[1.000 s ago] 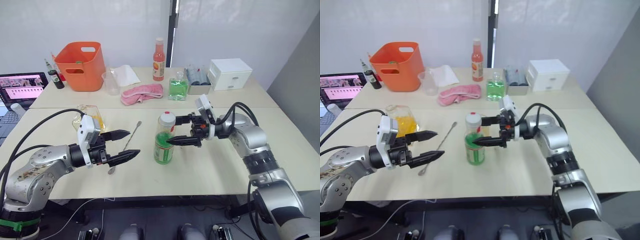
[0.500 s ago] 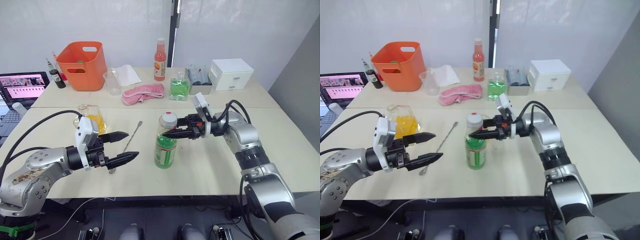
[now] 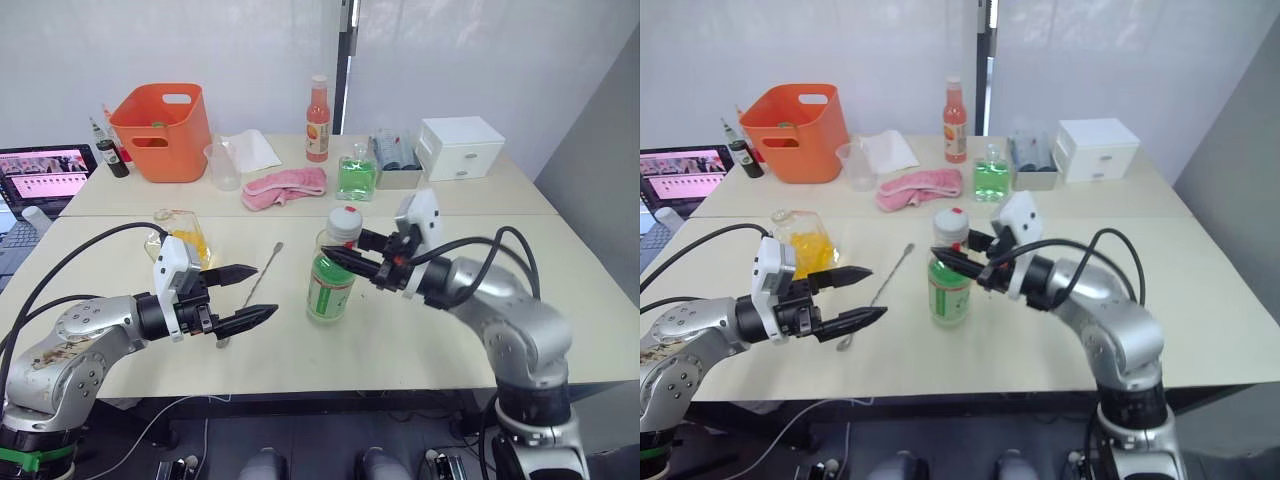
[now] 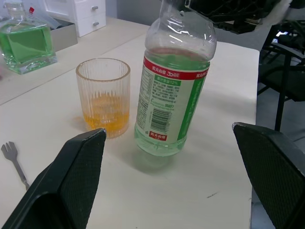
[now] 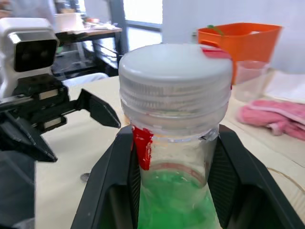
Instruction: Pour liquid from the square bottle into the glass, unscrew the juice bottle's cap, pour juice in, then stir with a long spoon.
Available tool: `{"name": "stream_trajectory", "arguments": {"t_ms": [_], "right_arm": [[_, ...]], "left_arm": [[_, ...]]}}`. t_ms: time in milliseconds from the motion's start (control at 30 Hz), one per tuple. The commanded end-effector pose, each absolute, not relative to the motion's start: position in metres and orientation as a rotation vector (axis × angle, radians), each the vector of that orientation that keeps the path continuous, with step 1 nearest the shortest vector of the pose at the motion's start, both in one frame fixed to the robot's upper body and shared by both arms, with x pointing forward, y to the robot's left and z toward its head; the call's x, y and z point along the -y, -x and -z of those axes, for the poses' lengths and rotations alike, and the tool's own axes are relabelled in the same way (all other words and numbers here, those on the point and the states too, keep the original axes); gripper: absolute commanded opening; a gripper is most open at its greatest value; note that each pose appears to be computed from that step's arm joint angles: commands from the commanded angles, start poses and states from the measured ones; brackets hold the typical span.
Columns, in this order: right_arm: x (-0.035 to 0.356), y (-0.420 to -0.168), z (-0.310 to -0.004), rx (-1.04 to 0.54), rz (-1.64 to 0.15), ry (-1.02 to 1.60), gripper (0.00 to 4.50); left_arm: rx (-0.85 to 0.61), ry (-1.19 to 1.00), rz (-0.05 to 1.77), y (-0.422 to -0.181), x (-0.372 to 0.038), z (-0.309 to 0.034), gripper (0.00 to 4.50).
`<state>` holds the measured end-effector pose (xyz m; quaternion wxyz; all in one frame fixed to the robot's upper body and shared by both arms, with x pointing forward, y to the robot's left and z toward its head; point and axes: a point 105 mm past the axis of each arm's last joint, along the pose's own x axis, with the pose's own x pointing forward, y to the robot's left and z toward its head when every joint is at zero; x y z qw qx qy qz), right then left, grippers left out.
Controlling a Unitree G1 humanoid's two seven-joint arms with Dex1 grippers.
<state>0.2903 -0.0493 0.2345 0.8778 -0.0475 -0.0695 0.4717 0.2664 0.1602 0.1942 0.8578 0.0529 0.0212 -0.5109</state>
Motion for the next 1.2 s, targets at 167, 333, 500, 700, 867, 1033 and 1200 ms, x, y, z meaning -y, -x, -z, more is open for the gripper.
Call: {"name": "stream_trajectory", "arguments": {"t_ms": [167, 333, 500, 700, 867, 1033, 1200], "right_arm": [[0.057, -0.290, -0.226, 0.159, -0.685, 0.166, 1.36], [0.056, -0.290, -0.204, 0.113, -0.659, 0.172, 1.36], [0.057, -0.288, -0.194, 0.093, -0.658, 0.101, 1.36], [0.061, -0.292, -0.200, 0.108, -0.718, 0.042, 4.13], [0.091, -0.305, -0.216, 0.120, -0.952, -0.005, 4.48], [0.092, -0.299, -0.213, 0.039, -1.330, 0.050, 4.48], [0.086, -0.311, -0.213, 0.017, -1.491, 0.108, 4.48]], "left_arm": [[-0.011, -0.126, 1.103, -0.268, -0.156, -0.203, 4.50], [-0.020, -0.129, 1.117, -0.267, -0.155, -0.202, 4.50], [-0.021, -0.130, 1.119, -0.267, -0.155, -0.203, 4.50], [-0.017, -0.129, 1.112, -0.267, -0.156, -0.204, 4.50], [-0.010, -0.120, 1.105, -0.268, -0.155, -0.205, 4.50], [-0.014, -0.115, 1.114, -0.266, -0.154, -0.205, 4.50], [-0.008, -0.112, 1.105, -0.264, -0.153, -0.205, 4.50]]}}
